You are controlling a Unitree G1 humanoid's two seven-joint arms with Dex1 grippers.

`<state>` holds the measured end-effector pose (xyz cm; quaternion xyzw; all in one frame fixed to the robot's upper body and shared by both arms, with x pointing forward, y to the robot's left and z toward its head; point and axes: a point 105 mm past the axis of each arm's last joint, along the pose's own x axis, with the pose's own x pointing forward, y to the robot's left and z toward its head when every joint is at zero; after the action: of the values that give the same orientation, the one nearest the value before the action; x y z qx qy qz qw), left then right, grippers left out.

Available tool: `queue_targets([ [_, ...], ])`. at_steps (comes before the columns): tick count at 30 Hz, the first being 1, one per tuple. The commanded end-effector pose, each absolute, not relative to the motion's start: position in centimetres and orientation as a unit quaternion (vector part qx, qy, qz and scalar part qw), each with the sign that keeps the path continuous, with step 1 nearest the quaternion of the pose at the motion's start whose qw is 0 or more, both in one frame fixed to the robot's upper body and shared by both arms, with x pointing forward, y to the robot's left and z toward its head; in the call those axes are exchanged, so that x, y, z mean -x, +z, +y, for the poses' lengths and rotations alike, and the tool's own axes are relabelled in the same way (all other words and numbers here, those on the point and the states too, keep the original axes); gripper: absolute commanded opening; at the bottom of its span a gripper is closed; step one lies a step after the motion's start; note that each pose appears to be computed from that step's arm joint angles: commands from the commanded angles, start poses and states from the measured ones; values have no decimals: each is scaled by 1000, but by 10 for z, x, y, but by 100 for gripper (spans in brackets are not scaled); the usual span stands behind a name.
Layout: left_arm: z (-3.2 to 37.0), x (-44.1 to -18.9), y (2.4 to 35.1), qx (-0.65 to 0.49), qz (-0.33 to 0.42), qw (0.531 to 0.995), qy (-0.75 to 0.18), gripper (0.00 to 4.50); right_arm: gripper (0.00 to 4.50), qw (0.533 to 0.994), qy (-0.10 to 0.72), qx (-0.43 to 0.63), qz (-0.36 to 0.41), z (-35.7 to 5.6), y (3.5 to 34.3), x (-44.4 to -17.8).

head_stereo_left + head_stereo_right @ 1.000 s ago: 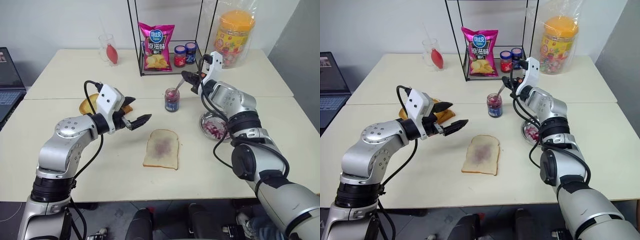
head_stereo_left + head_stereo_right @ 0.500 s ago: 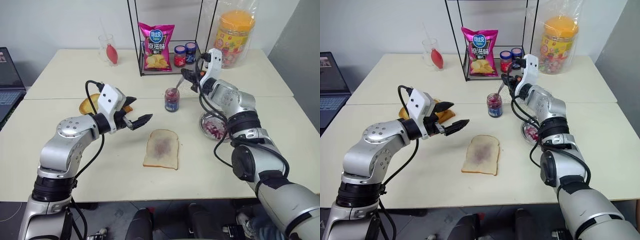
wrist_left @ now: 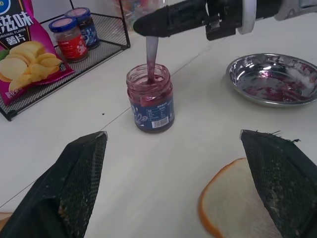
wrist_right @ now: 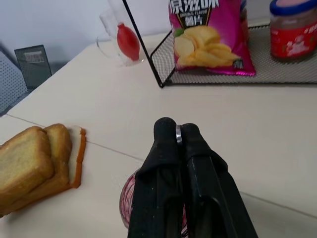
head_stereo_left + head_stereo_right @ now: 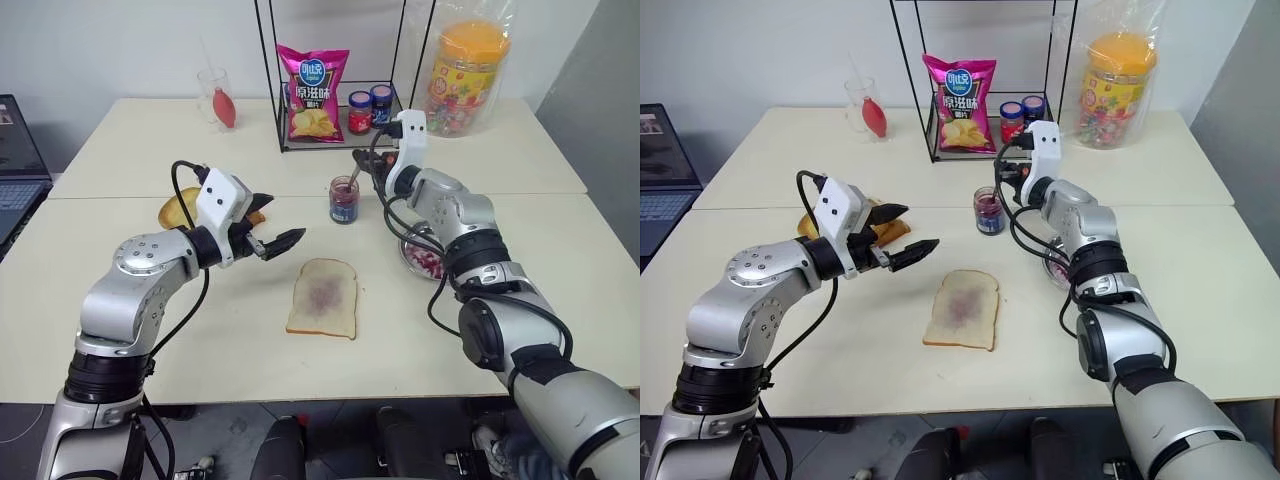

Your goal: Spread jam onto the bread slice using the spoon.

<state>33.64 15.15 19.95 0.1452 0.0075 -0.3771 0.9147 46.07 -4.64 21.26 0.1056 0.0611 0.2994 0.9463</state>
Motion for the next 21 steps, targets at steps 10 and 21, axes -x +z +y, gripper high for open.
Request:
queue_targets([
  [10,147,-335,211,-153,-19,912,-379,450,6,939,311,-135,56,-43,227,-459],
  [21,146,-336,211,-155,-21,912,-380,450,6,927,297,-217,69,-49,236,-461],
])
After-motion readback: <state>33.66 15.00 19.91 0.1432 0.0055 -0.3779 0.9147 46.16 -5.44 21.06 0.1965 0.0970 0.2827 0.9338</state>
